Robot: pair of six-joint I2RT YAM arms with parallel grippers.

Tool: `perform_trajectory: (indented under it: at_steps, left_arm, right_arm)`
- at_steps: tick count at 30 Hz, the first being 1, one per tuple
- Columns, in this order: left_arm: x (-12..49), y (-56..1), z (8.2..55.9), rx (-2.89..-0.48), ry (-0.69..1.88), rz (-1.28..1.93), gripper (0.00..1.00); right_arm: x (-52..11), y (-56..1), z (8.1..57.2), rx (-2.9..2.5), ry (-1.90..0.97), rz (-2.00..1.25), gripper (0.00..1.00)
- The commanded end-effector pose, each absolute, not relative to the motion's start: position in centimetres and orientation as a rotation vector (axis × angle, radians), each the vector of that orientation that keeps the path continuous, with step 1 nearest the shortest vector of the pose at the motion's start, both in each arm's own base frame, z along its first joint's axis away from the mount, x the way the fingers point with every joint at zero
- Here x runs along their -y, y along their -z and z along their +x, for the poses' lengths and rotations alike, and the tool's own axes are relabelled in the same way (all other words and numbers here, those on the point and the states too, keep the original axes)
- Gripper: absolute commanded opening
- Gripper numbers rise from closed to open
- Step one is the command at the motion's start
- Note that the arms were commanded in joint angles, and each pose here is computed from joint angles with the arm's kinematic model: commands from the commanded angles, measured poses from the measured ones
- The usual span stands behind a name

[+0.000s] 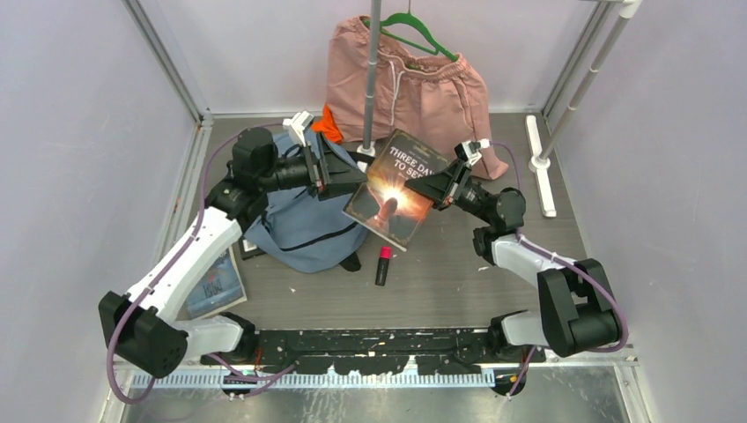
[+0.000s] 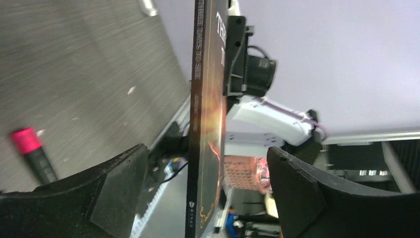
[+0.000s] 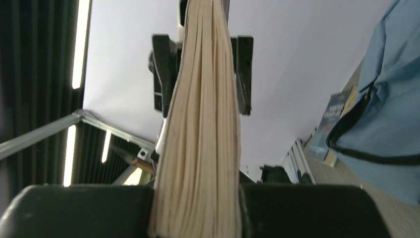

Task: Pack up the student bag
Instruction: Pick up the book from the center of the board.

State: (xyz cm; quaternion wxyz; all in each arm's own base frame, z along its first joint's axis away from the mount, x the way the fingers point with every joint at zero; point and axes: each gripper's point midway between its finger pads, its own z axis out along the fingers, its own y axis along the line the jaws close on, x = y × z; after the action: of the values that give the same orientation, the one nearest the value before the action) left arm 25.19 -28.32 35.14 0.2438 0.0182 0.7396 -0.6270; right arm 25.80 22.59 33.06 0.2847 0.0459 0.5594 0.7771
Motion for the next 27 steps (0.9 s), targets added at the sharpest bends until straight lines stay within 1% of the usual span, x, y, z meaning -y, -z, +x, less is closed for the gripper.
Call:
perform_trajectory:
  at_steps: [1, 5, 7, 10, 15, 22, 27]
  left_arm:
    - [25.7, -34.0, 21.7, -2.168, 1.461, 0.346, 0.90]
    - [24.3, -32.8, 20.2, -2.216, 1.344, 0.505, 0.90]
    - [24.1, -32.5, 19.7, -2.209, 1.345, 0.559, 0.91]
    - [24.7, -32.2, 19.1, -2.206, 1.437, 0.595, 0.91]
    - [26.0, -32.4, 18.6, -2.213, 1.660, 0.580, 0.90]
    - [27.3, -34.6, 18.7, -2.062, 1.967, 0.574, 0.88]
    - [27.6, -33.3, 19.6, -2.111, 1.981, 0.550, 0.82]
  right_arm:
    - [-23.3, -34.4, 21.7, -1.546, -2.102, -0.228, 0.01]
    - [-23.4, -33.1, 19.7, -1.669, -2.120, -0.355, 0.01]
    - [-23.3, -33.4, 18.9, -1.652, -2.120, -0.389, 0.01]
    - [-23.5, -34.1, 18.3, -1.637, -2.118, -0.436, 0.01]
    - [-25.0, -34.7, 17.0, -1.646, -2.153, -0.564, 0.01]
    - [-28.0, -33.9, 16.4, -1.682, -2.223, -0.682, 0.01]
    - [-29.5, -33.2, 15.6, -1.716, -2.272, -0.757, 0.01]
